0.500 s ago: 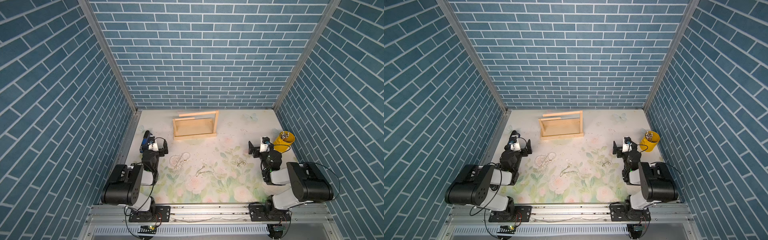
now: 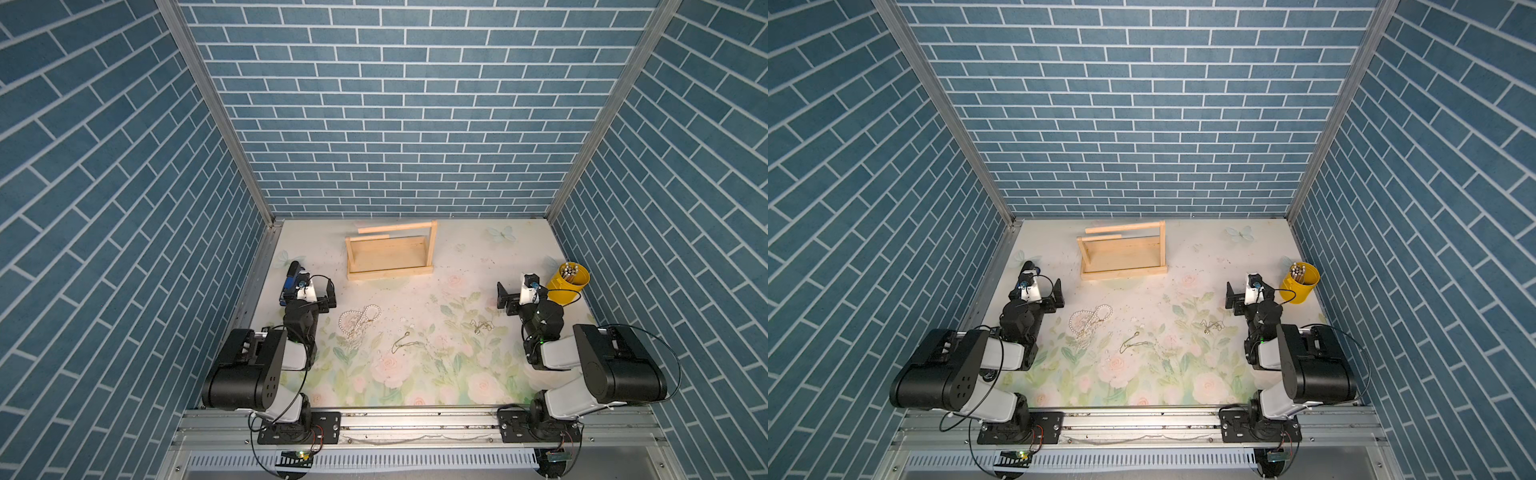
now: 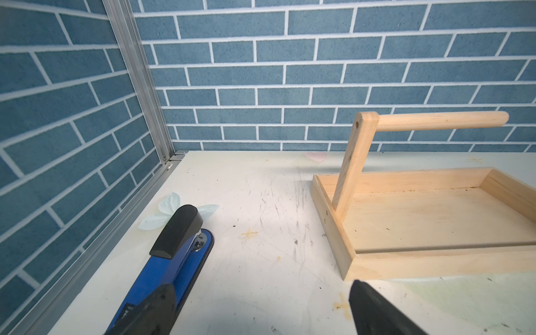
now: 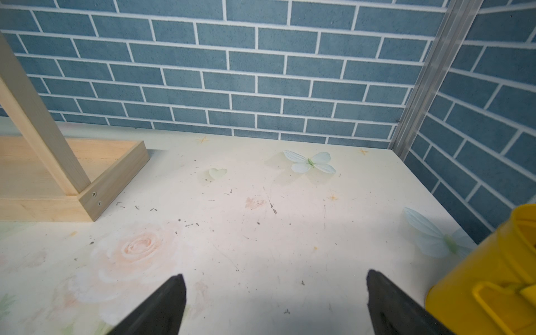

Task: Hang the necklace on the jewelry display stand
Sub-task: Pick up the necklace from the center of the board.

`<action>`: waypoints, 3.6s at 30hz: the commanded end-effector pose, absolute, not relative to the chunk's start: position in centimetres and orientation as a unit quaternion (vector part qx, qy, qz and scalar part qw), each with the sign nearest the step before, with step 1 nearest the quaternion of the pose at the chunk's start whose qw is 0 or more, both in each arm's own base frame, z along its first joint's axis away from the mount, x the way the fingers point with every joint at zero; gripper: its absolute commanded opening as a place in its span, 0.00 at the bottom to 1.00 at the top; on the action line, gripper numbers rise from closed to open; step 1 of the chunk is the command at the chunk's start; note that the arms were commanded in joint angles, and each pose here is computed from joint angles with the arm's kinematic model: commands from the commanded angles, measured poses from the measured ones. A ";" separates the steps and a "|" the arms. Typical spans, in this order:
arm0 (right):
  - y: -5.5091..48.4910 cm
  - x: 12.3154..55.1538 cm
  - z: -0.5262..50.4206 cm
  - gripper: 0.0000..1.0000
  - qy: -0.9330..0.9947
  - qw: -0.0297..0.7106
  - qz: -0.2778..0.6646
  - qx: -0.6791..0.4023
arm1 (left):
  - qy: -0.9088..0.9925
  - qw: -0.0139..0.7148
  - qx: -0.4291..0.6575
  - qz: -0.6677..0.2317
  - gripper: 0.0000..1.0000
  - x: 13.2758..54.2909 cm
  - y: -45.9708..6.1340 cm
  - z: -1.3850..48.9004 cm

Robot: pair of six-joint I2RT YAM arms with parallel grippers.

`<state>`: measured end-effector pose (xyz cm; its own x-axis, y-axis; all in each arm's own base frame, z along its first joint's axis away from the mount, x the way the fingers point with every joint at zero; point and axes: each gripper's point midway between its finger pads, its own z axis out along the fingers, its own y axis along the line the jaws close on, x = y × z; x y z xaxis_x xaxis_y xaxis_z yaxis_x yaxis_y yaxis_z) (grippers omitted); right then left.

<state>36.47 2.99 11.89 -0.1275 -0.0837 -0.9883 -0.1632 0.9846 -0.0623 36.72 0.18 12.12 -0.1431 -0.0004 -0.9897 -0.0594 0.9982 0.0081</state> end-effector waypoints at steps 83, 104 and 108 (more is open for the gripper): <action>14.6 25.9 3.5 0.38 0.971 0.220 0.057 -0.079 | 0.852 0.398 0.172 -0.293 0.98 19.1 -34.6 11.3; 15.5 23.5 0.9 0.13 0.976 0.187 0.037 -0.101 | 0.856 0.396 0.155 -0.294 0.98 18.7 -32.8 11.2; 16.7 23.3 1.6 0.04 0.974 0.192 0.047 -0.112 | 0.856 0.399 0.151 -0.292 0.98 18.7 -32.5 11.4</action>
<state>24.05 16.70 1.82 -0.8895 -0.1996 -0.4110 -0.2448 0.9677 0.0597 18.89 -33.25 11.97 -0.6347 0.0149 -0.7726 0.5032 0.7667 -0.3987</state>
